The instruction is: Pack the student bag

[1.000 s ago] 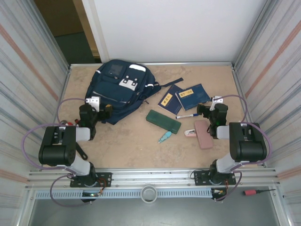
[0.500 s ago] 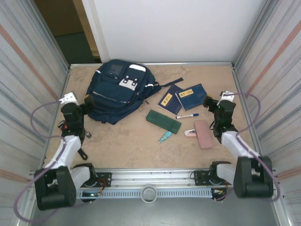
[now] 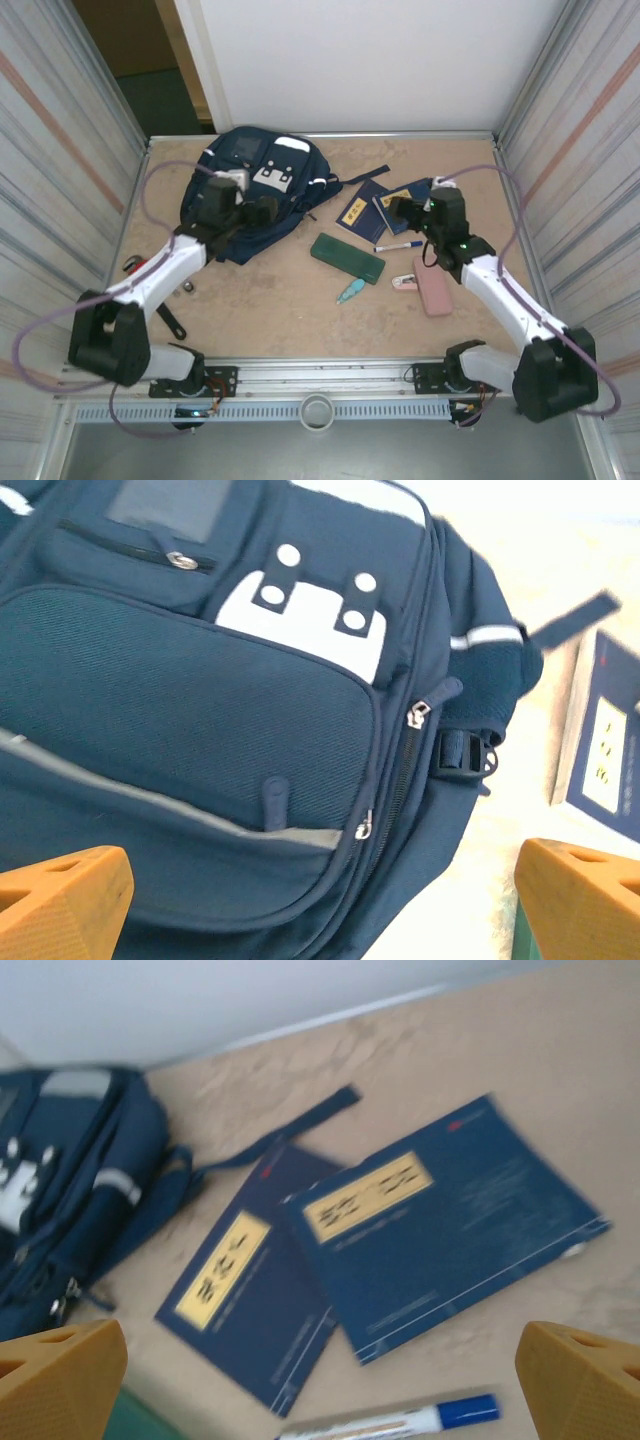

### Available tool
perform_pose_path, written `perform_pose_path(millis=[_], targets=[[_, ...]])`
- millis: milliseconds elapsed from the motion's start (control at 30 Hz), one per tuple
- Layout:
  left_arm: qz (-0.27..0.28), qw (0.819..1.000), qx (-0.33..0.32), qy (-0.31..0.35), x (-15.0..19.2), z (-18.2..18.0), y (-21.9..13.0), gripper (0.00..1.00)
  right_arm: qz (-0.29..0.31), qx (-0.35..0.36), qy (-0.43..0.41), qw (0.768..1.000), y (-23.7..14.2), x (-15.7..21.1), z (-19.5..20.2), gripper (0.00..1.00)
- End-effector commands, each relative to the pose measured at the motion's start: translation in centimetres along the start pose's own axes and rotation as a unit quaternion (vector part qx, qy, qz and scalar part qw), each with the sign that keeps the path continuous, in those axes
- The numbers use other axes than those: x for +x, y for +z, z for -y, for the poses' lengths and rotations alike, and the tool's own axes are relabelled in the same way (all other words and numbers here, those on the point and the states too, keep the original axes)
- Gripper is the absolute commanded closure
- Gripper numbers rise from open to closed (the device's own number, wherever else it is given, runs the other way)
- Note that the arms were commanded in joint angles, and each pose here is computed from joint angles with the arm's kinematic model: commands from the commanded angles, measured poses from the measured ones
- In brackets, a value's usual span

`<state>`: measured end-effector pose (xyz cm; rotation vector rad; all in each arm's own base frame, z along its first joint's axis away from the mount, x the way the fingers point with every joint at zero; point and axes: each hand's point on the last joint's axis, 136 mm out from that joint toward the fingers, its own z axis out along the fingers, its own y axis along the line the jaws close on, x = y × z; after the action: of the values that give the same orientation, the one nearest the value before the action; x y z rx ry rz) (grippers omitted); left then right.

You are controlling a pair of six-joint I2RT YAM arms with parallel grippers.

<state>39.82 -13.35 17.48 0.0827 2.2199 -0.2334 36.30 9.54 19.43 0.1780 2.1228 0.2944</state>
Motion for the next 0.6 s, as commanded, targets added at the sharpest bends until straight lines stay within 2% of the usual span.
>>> perform_pose_path(millis=[0,267,467,567], targets=[[-0.084,0.991,-0.048,0.088,1.4,-0.3,2.2,0.05,-0.049,0.004,-0.014,0.999,1.0,1.7,-0.7,0.01],[-0.181,0.966,-0.060,0.175,1.7,1.5,9.4,0.21,-0.082,0.009,-0.025,0.996,2.7,3.7,-0.9,0.01],[-0.212,0.953,-0.098,0.194,1.8,0.6,12.2,0.33,-0.093,0.013,-0.030,0.995,2.8,4.3,-0.7,0.01],[-0.227,0.948,-0.102,0.200,2.9,0.4,13.8,0.40,-0.095,0.011,-0.029,0.995,3.0,4.4,-0.8,0.01]])
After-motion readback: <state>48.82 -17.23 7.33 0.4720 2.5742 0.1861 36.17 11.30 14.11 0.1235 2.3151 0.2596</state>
